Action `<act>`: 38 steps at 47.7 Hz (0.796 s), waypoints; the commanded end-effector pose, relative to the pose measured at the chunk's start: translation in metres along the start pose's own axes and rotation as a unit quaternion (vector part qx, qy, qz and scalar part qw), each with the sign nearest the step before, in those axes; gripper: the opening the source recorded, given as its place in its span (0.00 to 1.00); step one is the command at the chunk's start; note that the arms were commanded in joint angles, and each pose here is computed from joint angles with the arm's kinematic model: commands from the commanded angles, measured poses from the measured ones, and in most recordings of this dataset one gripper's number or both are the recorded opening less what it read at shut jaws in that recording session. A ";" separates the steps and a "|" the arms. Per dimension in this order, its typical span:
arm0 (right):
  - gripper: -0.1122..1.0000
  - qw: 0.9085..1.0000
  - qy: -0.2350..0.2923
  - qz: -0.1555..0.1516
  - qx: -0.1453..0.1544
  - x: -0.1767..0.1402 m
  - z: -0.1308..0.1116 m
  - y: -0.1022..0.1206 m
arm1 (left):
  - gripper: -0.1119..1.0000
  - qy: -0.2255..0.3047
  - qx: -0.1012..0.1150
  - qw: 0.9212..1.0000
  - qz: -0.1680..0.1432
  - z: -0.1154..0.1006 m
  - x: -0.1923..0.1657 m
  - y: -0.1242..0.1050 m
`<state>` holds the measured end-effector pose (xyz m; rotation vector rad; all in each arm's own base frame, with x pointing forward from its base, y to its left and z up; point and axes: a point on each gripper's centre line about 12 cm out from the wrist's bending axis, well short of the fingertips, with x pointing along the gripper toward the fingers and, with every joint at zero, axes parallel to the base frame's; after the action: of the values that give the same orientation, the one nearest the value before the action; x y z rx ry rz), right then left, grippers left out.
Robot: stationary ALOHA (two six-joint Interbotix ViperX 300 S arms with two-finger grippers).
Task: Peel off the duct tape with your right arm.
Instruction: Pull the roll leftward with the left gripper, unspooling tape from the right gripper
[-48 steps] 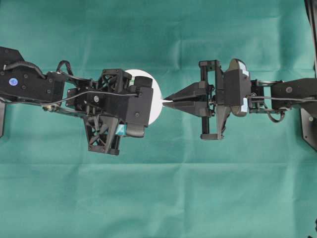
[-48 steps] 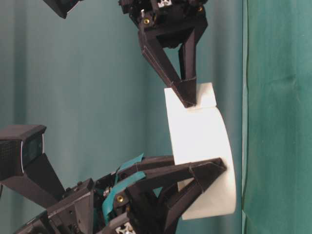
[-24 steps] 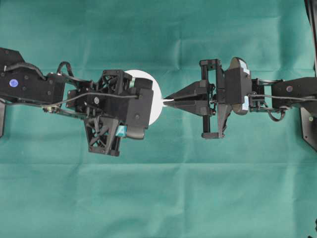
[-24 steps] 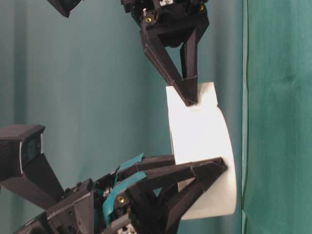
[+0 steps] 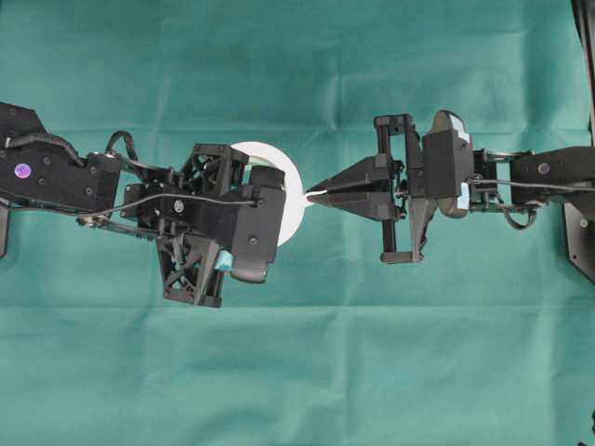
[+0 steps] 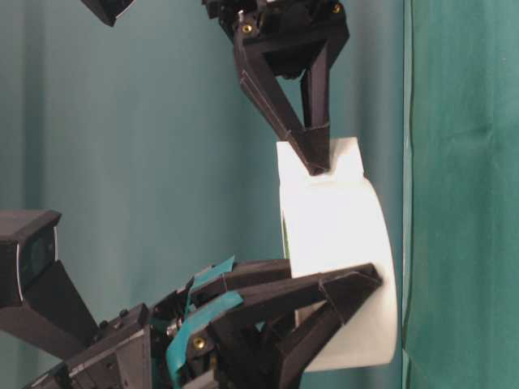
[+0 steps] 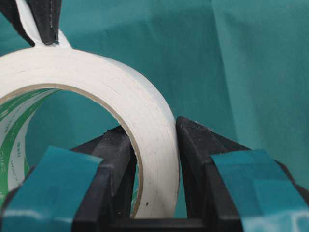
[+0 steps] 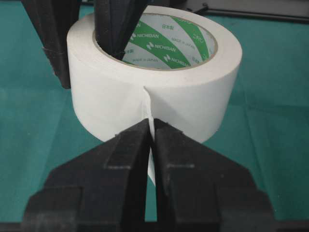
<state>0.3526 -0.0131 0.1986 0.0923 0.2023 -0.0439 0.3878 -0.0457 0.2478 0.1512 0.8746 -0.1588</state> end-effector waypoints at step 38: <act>0.02 0.999 -0.014 -0.030 0.008 -0.002 0.007 -0.021 | 0.29 -0.044 0.077 0.994 -0.065 0.018 -0.026 -0.078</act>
<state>0.3509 -0.0239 0.1976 0.0925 0.2041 -0.0743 0.3757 -0.1055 0.2484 0.2210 0.8610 -0.3055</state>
